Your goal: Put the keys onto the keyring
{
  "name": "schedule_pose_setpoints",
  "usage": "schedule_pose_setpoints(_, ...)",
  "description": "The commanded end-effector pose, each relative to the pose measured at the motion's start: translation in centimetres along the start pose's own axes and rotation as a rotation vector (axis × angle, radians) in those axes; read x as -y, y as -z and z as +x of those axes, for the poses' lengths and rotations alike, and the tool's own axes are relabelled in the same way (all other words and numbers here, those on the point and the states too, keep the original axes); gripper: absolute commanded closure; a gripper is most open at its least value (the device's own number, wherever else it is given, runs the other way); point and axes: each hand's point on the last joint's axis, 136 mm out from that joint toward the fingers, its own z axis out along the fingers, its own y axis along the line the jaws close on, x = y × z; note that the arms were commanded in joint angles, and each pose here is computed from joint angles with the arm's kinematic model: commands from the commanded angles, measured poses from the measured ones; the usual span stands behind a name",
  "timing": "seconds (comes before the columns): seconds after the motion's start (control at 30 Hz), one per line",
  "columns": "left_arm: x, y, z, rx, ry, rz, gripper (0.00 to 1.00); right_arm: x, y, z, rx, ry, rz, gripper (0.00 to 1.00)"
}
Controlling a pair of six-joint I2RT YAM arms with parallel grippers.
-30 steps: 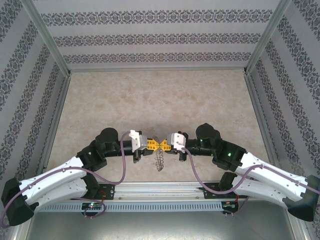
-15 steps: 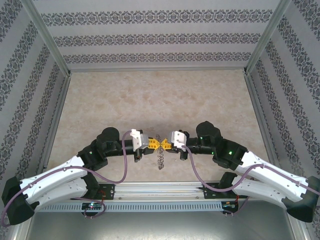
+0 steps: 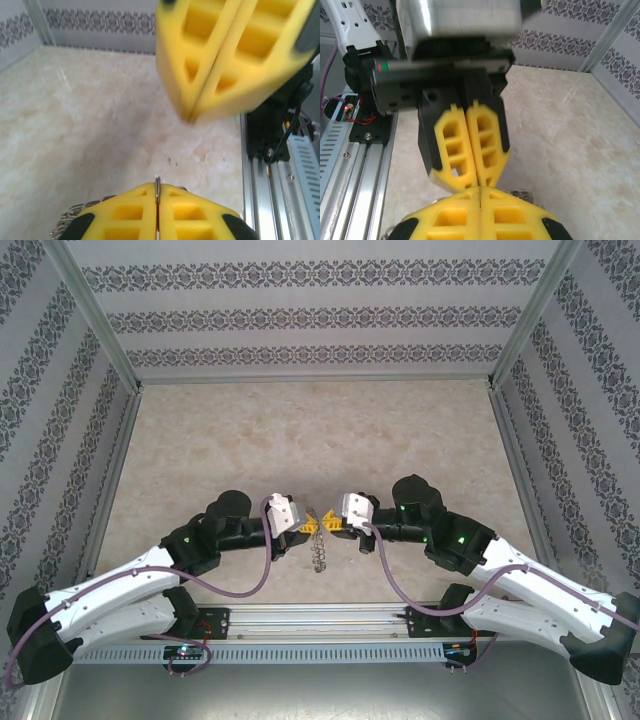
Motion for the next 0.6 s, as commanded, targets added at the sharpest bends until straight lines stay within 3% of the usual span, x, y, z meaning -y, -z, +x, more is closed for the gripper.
schedule_pose_setpoints(0.0, -0.3, 0.4, -1.0, 0.005, -0.026, -0.017, 0.98, 0.4, 0.3, -1.1, 0.018, 0.007, 0.007, 1.00)
schedule_pose_setpoints(0.53, 1.7, 2.3, -3.3, 0.184, -0.053, 0.051, 1.00, -0.9, 0.2, -0.1, 0.080, 0.002, -0.034, 1.00)
schedule_pose_setpoints(0.57, 1.7, 2.4, -3.4, 0.190, -0.055, 0.053, 1.00, -1.0, 0.4, -0.1, 0.089, 0.000, -0.031, 0.95)
